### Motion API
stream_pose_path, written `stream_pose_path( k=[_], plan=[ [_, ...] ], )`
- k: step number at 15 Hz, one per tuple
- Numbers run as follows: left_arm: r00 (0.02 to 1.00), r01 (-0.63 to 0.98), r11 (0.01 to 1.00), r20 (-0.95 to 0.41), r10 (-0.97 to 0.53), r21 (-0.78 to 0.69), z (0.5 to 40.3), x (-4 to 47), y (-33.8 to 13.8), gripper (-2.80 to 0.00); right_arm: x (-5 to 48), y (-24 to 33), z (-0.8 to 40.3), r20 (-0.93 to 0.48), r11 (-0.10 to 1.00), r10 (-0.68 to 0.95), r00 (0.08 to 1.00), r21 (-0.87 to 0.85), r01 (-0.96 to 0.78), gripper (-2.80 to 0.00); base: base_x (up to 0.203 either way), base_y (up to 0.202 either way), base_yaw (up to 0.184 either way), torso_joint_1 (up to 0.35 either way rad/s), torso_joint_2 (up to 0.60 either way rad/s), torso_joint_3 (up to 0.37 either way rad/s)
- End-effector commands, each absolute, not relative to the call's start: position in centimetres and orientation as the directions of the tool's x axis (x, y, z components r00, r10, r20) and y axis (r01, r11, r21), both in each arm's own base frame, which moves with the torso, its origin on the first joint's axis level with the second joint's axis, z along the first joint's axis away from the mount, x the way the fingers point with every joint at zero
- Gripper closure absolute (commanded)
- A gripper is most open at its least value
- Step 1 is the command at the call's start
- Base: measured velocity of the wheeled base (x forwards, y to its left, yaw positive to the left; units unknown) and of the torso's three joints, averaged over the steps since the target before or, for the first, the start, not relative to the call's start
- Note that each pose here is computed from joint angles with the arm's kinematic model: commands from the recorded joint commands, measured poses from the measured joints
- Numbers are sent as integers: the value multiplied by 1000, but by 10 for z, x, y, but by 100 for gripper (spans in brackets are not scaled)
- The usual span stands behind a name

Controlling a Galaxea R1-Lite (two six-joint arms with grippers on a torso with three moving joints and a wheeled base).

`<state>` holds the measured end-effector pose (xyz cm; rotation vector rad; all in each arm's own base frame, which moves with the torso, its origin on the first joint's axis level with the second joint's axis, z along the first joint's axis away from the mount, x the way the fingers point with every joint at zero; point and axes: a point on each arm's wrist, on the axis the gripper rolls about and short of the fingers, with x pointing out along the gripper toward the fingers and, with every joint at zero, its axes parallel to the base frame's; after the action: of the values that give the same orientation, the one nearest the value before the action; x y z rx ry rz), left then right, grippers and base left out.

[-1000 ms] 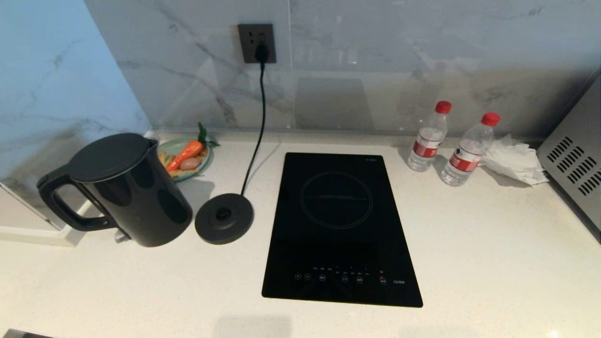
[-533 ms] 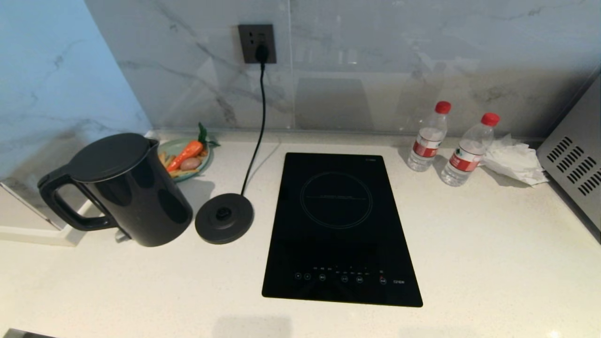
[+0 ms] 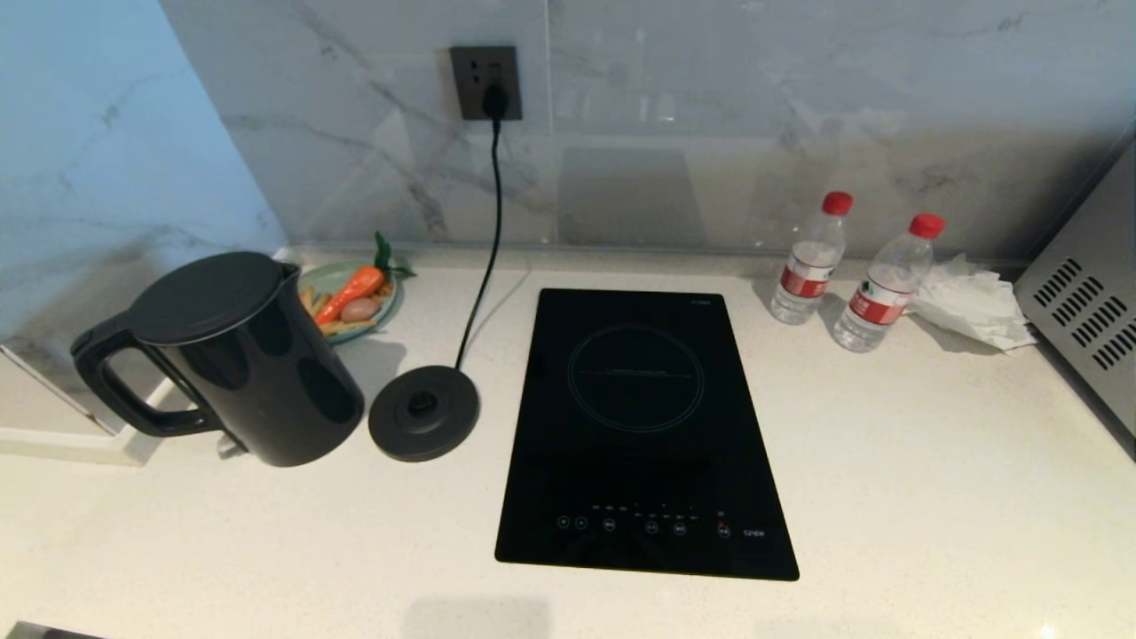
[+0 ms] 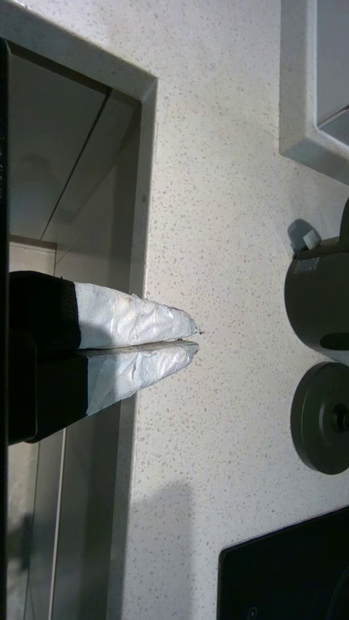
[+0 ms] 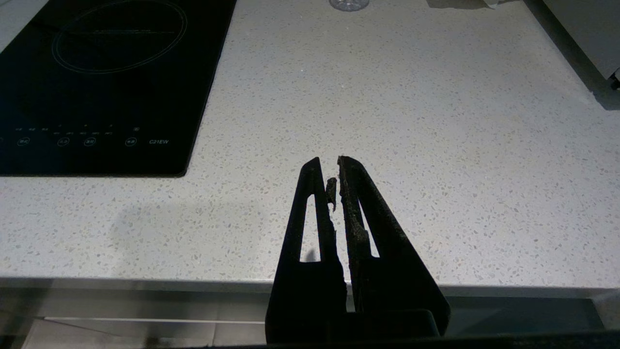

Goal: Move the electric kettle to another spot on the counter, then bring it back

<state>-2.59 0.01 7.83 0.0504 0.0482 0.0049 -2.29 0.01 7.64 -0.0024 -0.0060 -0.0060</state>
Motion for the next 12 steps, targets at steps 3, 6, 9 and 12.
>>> stream_pose_path(
  k=[3, 6, 9, 12],
  plan=[
    [999, -14, 1000, -48, 14, -13, 77, -26, 0, 0, -23, 0, 76, 6, 1000, -5, 1000, -3, 5, 0, 0, 0, 0, 0, 0, 0],
    [999, -13, 1000, -50, 13, -7, 77, -25, 0, 0, -23, 0, 76, 6, 1000, -5, 1000, -3, 6, 0, 0, 0, 0, 0, 0, 0],
    [999, -13, 1000, -46, 12, -7, 77, -25, 0, 0, -23, 0, 76, 6, 1000, -6, 1000, -3, 6, 0, 0, 0, 0, 2, 2, 66],
    [999, -11, 1000, -48, 11, -7, 77, -25, 0, 0, -23, 0, 76, 6, 1000, -6, 1000, -3, 6, 0, 0, 0, 0, 2, 3, 178]
  ],
)
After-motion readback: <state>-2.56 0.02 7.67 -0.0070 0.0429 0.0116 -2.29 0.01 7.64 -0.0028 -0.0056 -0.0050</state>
